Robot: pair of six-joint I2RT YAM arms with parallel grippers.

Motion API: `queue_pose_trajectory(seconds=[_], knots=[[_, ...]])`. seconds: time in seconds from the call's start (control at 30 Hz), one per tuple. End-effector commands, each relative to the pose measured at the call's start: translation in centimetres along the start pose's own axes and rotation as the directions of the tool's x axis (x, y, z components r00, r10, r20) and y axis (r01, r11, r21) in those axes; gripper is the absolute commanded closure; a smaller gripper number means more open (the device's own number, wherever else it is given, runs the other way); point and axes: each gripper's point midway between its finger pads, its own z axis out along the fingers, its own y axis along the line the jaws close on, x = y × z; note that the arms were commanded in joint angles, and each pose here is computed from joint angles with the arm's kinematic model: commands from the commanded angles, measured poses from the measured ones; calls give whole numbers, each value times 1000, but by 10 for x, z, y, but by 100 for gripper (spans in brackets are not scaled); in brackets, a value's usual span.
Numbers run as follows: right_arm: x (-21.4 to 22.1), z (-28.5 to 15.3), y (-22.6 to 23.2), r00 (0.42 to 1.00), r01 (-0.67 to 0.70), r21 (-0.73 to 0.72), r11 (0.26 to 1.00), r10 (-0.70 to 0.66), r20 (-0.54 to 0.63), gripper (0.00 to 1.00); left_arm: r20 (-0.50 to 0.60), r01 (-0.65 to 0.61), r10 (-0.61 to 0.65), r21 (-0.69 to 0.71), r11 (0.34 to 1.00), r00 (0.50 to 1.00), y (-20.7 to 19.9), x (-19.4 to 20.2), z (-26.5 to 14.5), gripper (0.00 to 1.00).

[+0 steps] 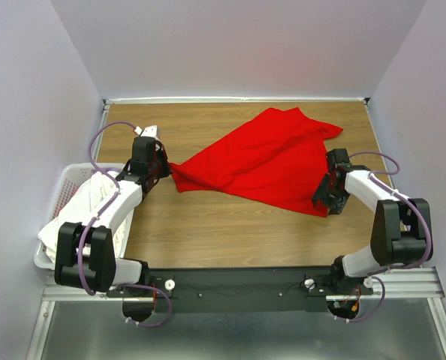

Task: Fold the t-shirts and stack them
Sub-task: Flatten the tshirt out

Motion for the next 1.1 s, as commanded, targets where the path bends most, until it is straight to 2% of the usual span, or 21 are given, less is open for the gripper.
queue_pose_trajectory(seconds=[0.0,0.17,0.3,0.57,0.6,0.7,0.77,0.8,0.83,0.9,0.93,0.97,1.0,1.03,1.07], knots=[[4,15,-8,1000,-20,61,998,20,13,37,13,-8,8,21,1000,1000,-2,-1,-3,100],[18,28,-14,999,-28,79,996,29,-14,44,15,-8,7,16,1000,1000,-1,-1,-3,100],[27,32,-16,999,-35,71,997,38,-31,54,15,-6,6,9,1000,1000,0,-1,-3,100],[17,23,-7,999,-38,28,999,38,4,96,3,-3,3,16,1000,1000,-2,1,-3,100],[13,20,-4,999,-39,14,999,38,11,99,2,2,-2,18,1000,1000,-3,-1,-2,100],[-18,0,14,996,-34,-40,999,37,83,99,12,30,-31,27,999,999,-9,-14,-2,100],[-38,-15,23,991,-18,-65,998,27,130,99,41,46,-48,36,998,998,-17,-37,-2,100],[-68,-37,38,979,-17,-108,994,38,202,99,53,58,-60,42,997,997,-21,-46,-2,100],[-81,-47,41,972,-11,-104,994,35,234,99,93,59,-64,59,997,994,-31,-73,-7,100],[-115,-71,52,952,12,-114,993,23,304,99,121,62,-69,64,996,990,-38,-99,-7,100],[-150,-107,63,920,12,-143,990,46,390,99,146,61,-71,68,996,987,-43,-116,-9,100],[-166,-124,67,902,31,-148,989,36,430,99,201,59,-74,80,995,977,-51,-152,-18,100],[-180,-138,69,887,33,-155,987,43,460,99,232,58,-77,85,995,970,-56,-171,-25,100],[-207,-175,76,842,31,-185,982,74,534,99,306,52,-83,108,993,948,-68,-211,-46,100],[-219,-190,78,823,33,-195,980,84,561,99,336,50,-87,117,992,938,-72,-228,-55,100]])
